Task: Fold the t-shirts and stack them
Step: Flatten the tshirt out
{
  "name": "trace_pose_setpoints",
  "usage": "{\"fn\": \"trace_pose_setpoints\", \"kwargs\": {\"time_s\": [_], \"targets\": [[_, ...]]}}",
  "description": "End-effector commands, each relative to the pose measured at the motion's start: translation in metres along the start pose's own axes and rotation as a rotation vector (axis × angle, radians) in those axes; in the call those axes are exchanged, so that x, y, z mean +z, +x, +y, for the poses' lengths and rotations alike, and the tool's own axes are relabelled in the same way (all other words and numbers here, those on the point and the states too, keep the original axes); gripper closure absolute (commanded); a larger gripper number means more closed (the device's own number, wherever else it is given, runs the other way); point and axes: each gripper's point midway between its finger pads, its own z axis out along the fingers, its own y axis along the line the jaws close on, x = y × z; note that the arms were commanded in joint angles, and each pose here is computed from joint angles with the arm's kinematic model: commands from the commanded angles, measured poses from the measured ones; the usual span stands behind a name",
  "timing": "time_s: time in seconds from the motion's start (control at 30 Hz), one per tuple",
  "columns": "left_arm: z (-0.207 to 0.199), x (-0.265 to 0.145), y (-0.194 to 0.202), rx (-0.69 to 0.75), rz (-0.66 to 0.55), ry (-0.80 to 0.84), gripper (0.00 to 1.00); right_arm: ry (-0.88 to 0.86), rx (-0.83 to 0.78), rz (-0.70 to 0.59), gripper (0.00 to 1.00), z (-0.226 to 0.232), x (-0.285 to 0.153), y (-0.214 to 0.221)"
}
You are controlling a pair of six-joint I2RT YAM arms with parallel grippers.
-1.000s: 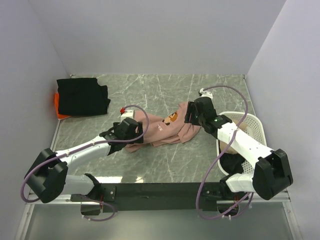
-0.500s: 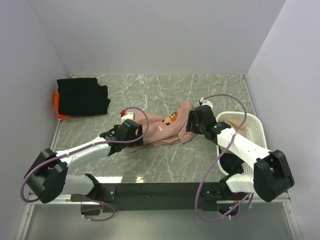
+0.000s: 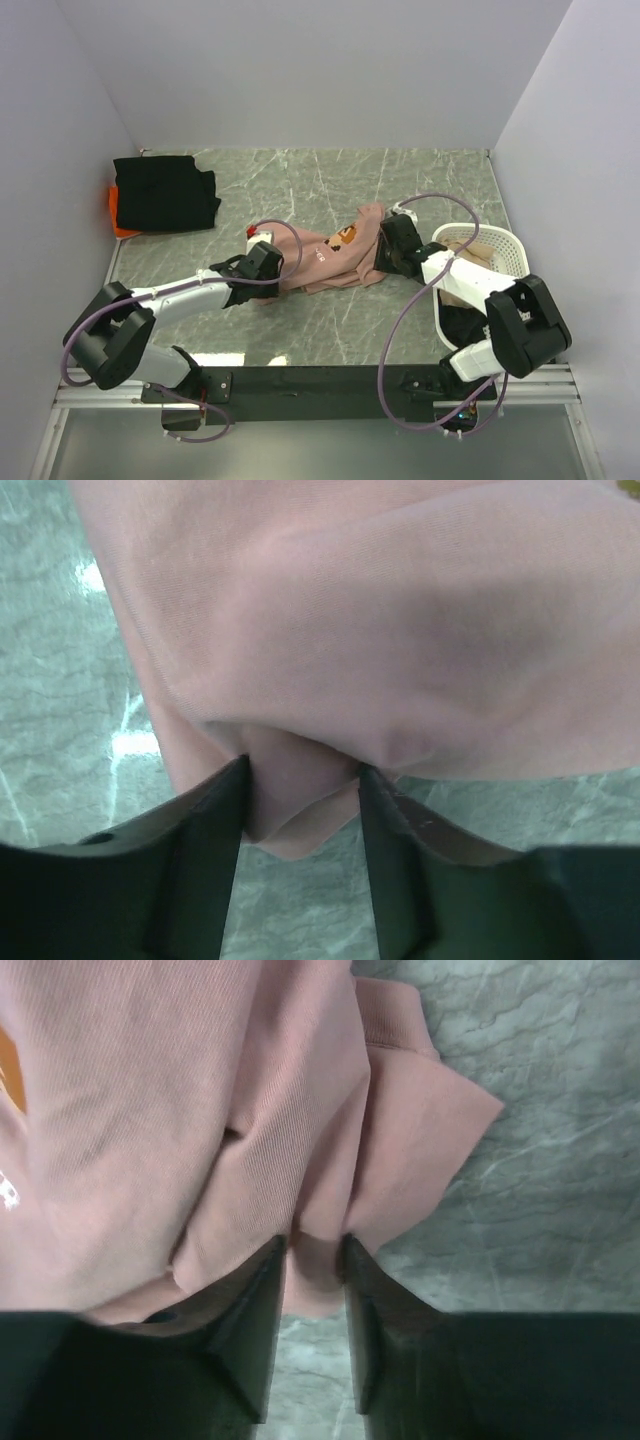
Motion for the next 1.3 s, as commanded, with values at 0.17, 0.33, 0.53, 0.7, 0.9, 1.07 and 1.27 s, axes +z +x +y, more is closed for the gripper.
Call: {"fn": "trace_pose_setpoints", "kwargs": {"time_s": [0.17,0.33,0.53,0.7,0.9,1.07,1.27], "targets": [[-0.01,-0.002,-0.017,-0.002,-0.046,0.022,0.78,0.004,0.017,-0.031,1.0,-0.004,0.006,-0.008],[-0.015,-0.019,-0.049,-0.009,-0.123,0.03,0.99,0.027,0.015,-0.121,1.0,-0.008,-0.026,-0.035],[-0.016,-0.064,-0.11,-0.02,-0.272,0.05,1.0,0.035,0.046,-0.329,1.0,-0.016,-0.104,-0.087],[-0.022,-0.109,-0.155,-0.029,-0.392,0.1,0.99,-0.017,0.074,-0.486,1.0,-0.017,-0.173,-0.118],[-0.018,-0.155,-0.183,-0.059,-0.493,0.126,0.99,-0.06,0.083,-0.618,1.0,-0.02,-0.236,-0.142],[-0.023,-0.193,-0.204,-0.071,-0.58,0.198,0.99,-0.162,0.092,-0.708,1.0,-0.011,-0.283,-0.156],[-0.008,-0.156,-0.229,-0.076,-0.563,0.169,1.0,-0.186,0.085,-0.742,1.0,0.001,-0.284,-0.174]]}}
